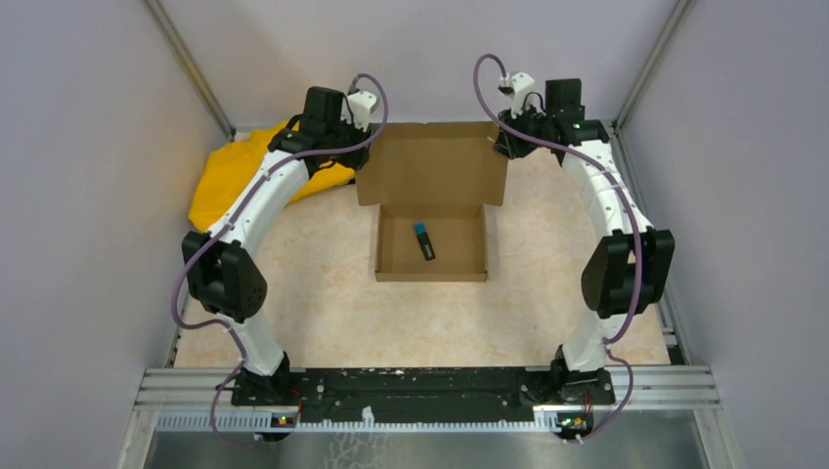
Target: Fold the paper box
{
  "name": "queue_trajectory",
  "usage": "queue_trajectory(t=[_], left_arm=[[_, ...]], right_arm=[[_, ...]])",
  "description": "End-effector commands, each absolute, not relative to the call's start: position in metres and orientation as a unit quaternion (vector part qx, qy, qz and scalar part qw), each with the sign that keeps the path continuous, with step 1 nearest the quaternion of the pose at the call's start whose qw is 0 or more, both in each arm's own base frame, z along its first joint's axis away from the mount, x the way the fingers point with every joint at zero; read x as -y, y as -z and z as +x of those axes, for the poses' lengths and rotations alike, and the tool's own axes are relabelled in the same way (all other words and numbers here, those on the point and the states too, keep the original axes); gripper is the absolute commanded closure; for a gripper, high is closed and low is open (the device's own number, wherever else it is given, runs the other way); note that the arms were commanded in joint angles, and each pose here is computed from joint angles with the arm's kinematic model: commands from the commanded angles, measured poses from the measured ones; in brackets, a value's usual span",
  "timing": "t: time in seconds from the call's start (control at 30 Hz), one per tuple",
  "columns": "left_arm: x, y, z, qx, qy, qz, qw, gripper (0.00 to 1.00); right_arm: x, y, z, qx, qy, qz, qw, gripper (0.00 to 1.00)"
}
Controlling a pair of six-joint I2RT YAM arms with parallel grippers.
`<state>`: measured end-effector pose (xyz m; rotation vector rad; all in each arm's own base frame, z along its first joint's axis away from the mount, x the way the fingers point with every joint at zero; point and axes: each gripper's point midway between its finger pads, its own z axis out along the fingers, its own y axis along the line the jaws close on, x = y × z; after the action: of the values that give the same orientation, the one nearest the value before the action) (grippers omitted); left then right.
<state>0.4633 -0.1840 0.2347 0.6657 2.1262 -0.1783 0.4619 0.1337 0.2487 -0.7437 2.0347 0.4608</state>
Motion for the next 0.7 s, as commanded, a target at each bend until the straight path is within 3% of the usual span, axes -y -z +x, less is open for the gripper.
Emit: queue_trajectory(t=[0.0, 0.67], left_arm=[[0.193, -0.249, 0.470, -0.843, 0.092, 0.266, 0.459, 0.58], [0.189, -0.250, 0.466, -0.837, 0.096, 0.232, 0.486, 0.76]], right_arm=[[-0.147, -0.265, 0.470, -0.804, -0.177, -0.318, 0.470, 0.76], [-0.153, -0.257, 0.467, -0.823, -0.103, -0.301, 0.470, 0.87]])
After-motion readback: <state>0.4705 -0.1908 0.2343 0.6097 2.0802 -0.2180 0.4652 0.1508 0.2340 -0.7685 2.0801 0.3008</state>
